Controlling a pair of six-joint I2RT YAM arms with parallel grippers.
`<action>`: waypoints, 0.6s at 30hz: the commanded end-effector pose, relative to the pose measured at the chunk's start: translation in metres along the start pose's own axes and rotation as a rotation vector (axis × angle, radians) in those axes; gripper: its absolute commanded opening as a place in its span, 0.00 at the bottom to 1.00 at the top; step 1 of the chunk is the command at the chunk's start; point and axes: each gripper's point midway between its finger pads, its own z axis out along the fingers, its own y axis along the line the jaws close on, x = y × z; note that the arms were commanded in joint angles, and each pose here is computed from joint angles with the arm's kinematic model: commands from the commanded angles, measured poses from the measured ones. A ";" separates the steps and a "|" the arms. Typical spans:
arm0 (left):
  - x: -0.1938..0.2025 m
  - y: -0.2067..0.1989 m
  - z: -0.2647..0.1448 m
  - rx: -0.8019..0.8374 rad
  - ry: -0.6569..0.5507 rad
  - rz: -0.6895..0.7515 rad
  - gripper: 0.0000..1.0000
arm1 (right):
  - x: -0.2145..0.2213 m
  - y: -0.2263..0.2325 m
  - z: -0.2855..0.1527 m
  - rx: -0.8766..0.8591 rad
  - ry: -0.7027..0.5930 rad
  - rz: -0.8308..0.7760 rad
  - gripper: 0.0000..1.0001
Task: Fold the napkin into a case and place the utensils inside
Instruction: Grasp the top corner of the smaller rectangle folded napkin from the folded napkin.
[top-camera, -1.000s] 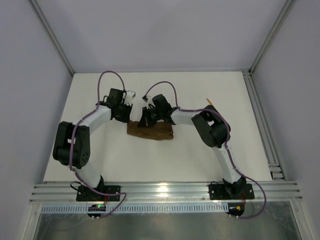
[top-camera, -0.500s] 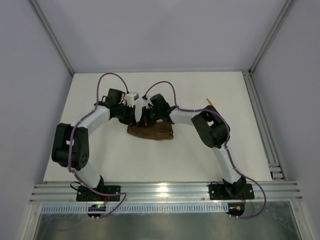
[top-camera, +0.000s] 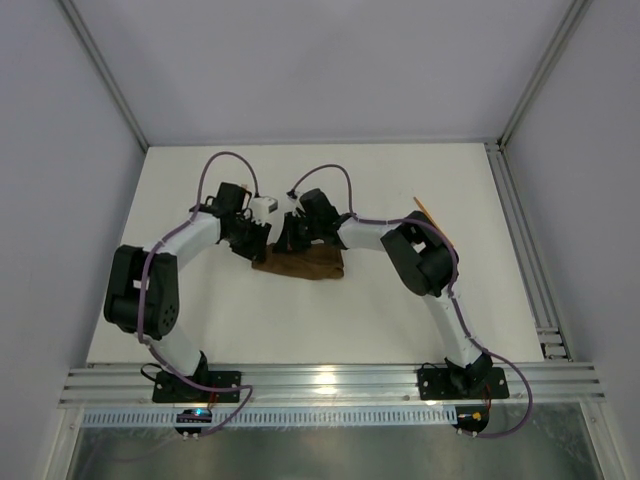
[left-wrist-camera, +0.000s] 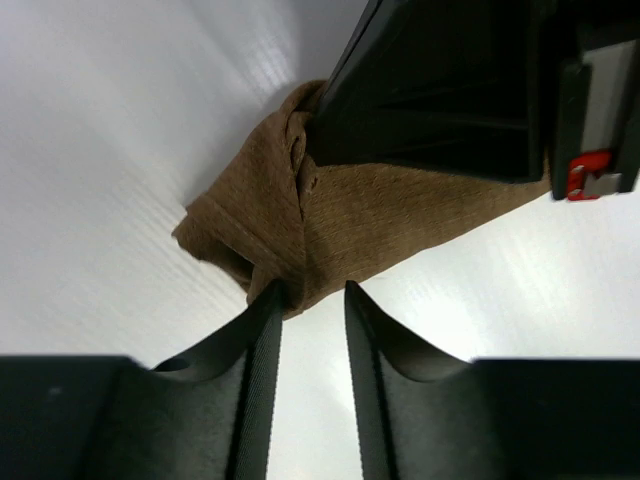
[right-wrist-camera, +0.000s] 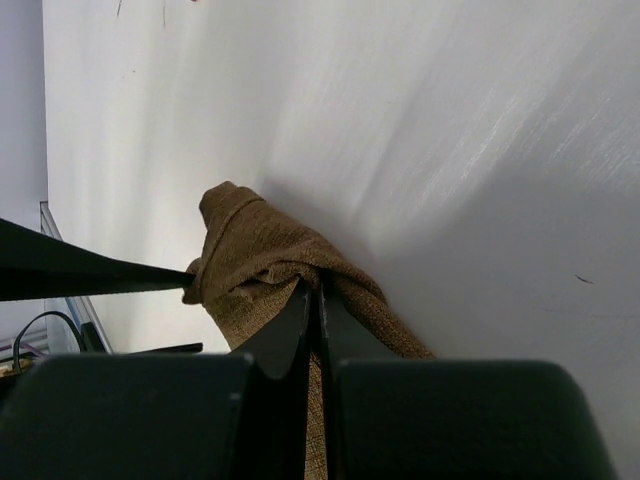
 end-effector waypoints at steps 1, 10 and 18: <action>-0.002 0.009 -0.022 -0.084 -0.016 0.034 0.37 | 0.002 -0.015 0.006 0.051 -0.023 0.004 0.04; -0.029 0.001 -0.044 -0.095 -0.088 0.218 0.52 | 0.004 -0.014 0.005 0.035 -0.019 -0.002 0.04; -0.042 0.022 -0.014 -0.275 -0.088 0.305 0.33 | 0.004 -0.011 0.007 0.019 -0.010 -0.013 0.04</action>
